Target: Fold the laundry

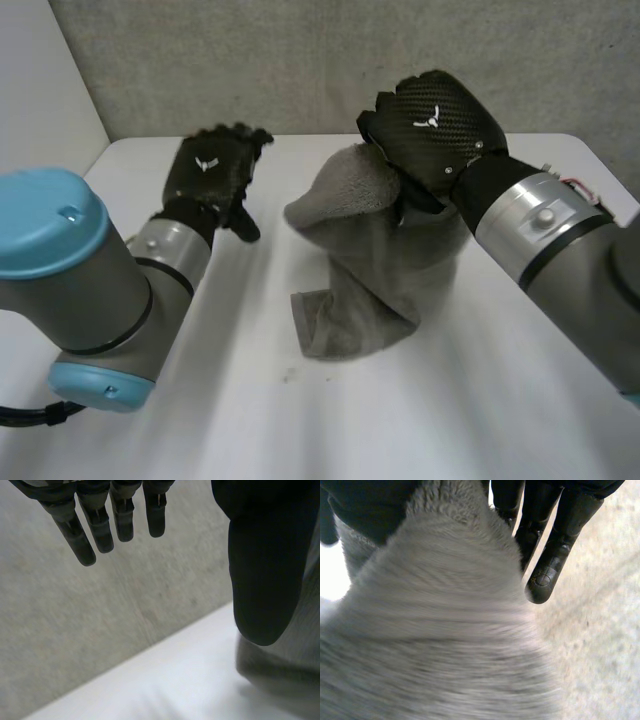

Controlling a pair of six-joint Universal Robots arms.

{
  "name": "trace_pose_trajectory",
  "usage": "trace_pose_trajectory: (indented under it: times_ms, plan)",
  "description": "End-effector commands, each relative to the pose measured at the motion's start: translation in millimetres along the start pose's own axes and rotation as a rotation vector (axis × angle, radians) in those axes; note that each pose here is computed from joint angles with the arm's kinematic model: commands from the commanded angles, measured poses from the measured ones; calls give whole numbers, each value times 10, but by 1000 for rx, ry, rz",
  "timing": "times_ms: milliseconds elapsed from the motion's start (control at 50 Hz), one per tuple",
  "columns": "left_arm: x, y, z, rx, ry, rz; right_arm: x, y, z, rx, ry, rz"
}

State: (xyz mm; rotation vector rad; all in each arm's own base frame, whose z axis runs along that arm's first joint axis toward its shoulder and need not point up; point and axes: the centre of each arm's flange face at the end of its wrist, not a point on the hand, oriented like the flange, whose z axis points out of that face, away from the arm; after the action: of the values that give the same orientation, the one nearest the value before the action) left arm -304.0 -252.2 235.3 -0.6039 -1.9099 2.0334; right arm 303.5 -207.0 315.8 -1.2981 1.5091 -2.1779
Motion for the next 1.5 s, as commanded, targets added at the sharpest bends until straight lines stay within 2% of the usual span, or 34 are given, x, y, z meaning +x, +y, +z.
trace_pose_trajectory:
  times_ms: [20,100,160,220,260,280,320,440,540,580,600,640,660,700,720,760,820,880,920,980,1020,1040,1080,1100,1140,1240,1320,1460,1500]
  plan:
    - [51,421,105,-88,153,-12,185,-436,-181,89,30,-65]
    - [187,653,89,-140,277,-30,171,-466,-247,76,14,-59]
    - [228,773,83,-175,308,-69,156,-451,-267,68,11,-56]
    - [244,811,74,-191,314,-108,148,-437,-275,62,10,-54]
    - [257,838,70,-213,316,-200,116,-383,-283,43,-1,-50]
    - [257,838,70,-213,316,-201,115,-383,-283,43,-1,-50]
    - [253,806,100,-211,313,-284,86,-329,-277,26,-10,-45]
    - [169,651,209,-179,288,-380,105,-243,-201,7,-4,-44]
    - [-21,310,325,-82,225,-389,252,-29,38,-22,42,-84]
    - [-245,-128,450,67,110,-369,444,-23,228,17,137,-113]
    - [-246,-130,451,68,109,-369,445,-23,229,17,138,-114]
    - [-471,-675,507,249,-23,-364,637,-115,444,122,251,-164]
    - [-472,-677,506,249,-24,-364,638,-116,445,123,252,-164]
    - [-610,-1154,445,396,-112,-367,778,-226,597,260,341,-208]
    - [-611,-1156,445,397,-113,-367,778,-227,598,261,342,-208]
    - [-647,-1421,337,471,-134,-369,877,-351,659,394,414,-253]
    - [-630,-1469,286,478,-131,-363,896,-371,674,438,437,-257]
    - [-605,-1319,218,421,-142,-328,802,-237,672,427,399,-219]
    - [-549,-953,150,301,-154,-264,587,44,659,350,296,-157]
    - [-516,-714,104,221,-160,-224,445,228,632,285,232,-124]
    - [-396,-247,-61,67,-146,-134,107,667,519,97,89,-51]
    - [-395,-245,-62,67,-146,-134,106,669,518,96,88,-50]
    - [-213,199,-259,-87,-97,-47,-177,1028,340,-106,-33,13]
    - [-212,201,-260,-88,-96,-47,-178,1030,339,-107,-34,13]
    - [1,565,-459,-218,-29,19,-375,1221,134,-262,-132,24]
    - [159,792,-682,-313,35,85,-490,1297,-84,-397,-212,15]
    - [162,850,-766,-347,44,107,-484,1323,-146,-455,-214,40]
    - [132,730,-796,-317,36,108,-282,1180,-229,-485,-133,157]
    - [118,686,-792,-304,31,108,-187,1164,-239,-492,-90,248]
